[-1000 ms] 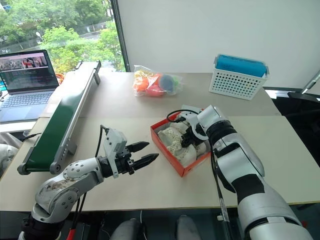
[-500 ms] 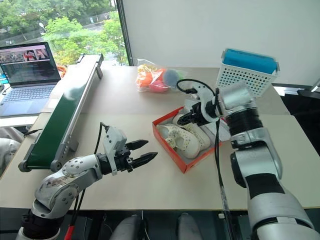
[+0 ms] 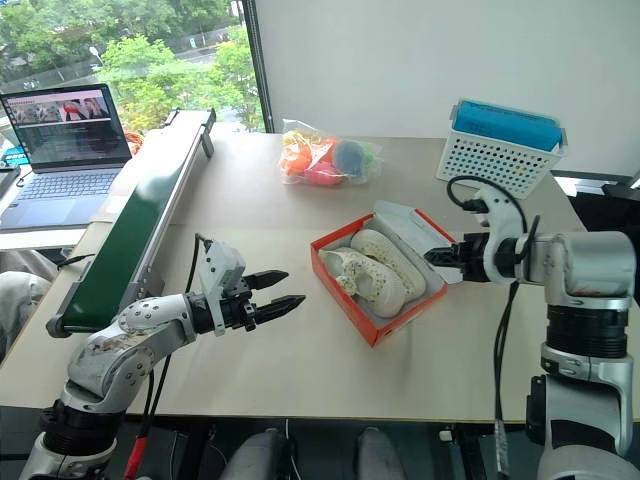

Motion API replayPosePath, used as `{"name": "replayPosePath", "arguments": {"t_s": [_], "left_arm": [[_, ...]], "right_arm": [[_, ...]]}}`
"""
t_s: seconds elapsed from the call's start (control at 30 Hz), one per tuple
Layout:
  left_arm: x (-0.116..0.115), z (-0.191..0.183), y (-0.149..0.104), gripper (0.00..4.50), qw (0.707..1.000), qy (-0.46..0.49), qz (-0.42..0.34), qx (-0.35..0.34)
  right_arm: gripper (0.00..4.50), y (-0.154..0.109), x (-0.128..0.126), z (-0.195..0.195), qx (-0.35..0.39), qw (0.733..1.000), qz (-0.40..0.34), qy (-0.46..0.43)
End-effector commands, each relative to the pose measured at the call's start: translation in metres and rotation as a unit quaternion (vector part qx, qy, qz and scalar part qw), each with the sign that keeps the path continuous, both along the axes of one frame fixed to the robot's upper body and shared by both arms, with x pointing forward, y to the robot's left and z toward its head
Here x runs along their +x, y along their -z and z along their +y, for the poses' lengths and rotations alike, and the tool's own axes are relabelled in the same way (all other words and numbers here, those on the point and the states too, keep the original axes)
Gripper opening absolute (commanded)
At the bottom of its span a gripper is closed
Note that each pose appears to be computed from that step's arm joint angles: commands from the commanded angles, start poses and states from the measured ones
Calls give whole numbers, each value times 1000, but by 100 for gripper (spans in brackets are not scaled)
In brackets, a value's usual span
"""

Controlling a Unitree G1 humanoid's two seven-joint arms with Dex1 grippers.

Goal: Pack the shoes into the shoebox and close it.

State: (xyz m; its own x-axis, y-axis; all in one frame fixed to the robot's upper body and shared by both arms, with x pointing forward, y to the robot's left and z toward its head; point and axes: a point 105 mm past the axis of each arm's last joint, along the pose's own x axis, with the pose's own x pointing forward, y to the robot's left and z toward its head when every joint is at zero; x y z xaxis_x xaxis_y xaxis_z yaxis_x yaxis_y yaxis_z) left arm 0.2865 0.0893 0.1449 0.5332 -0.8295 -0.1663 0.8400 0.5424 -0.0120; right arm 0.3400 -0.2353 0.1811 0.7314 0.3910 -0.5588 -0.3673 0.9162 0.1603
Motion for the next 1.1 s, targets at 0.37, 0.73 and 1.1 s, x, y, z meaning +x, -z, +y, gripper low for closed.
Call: {"name": "replayPosePath", "arguments": {"t_s": [0.37, 0.73, 1.1], "left_arm": [[1, -7, -13, 319, 1000, 17, -24, -9], [-3, -6, -11, 319, 1000, 4, -21, -15], [-3, -7, -11, 319, 1000, 3, -20, -17]], "right_arm": [[3, 12, 1, 32, -132, 984, -55, -109], [3, 26, 16, -15, -287, 952, -44, -91], [3, 40, -2, -19, -333, 931, -8, -146]]}}
